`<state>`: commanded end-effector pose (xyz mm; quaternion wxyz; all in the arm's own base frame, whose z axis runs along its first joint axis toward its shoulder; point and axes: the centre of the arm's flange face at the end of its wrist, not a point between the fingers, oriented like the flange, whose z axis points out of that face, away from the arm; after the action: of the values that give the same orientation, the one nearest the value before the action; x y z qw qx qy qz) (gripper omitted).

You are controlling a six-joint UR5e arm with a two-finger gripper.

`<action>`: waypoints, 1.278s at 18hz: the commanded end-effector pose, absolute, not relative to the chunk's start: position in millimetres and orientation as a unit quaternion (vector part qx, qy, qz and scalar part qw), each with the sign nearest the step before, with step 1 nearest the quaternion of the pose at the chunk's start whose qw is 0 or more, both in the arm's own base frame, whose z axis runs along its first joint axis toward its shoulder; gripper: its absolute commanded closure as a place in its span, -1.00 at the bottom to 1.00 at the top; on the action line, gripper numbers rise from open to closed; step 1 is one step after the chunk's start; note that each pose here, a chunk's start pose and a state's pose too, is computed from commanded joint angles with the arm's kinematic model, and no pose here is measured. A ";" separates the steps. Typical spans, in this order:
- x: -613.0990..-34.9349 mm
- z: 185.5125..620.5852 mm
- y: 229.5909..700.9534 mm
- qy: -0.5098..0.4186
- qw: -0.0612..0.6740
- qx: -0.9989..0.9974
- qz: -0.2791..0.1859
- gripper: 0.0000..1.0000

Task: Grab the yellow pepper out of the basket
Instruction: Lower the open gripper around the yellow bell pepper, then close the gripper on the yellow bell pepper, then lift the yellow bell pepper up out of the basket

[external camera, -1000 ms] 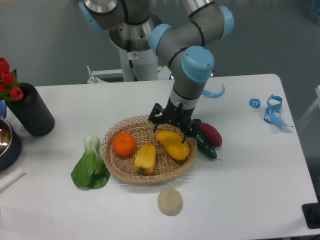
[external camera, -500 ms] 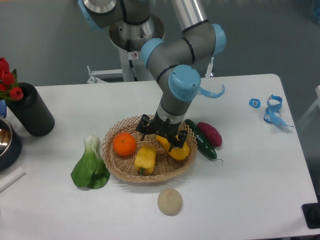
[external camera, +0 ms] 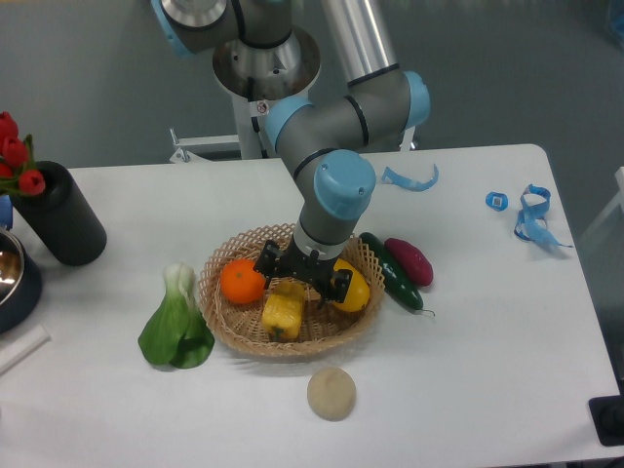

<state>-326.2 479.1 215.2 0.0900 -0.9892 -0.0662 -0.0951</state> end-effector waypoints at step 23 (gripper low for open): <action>-333.6 234.4 489.3 -0.073 0.100 -0.989 -0.081 0.48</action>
<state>-333.6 489.3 234.4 0.1002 -0.9890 -0.0729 -0.0813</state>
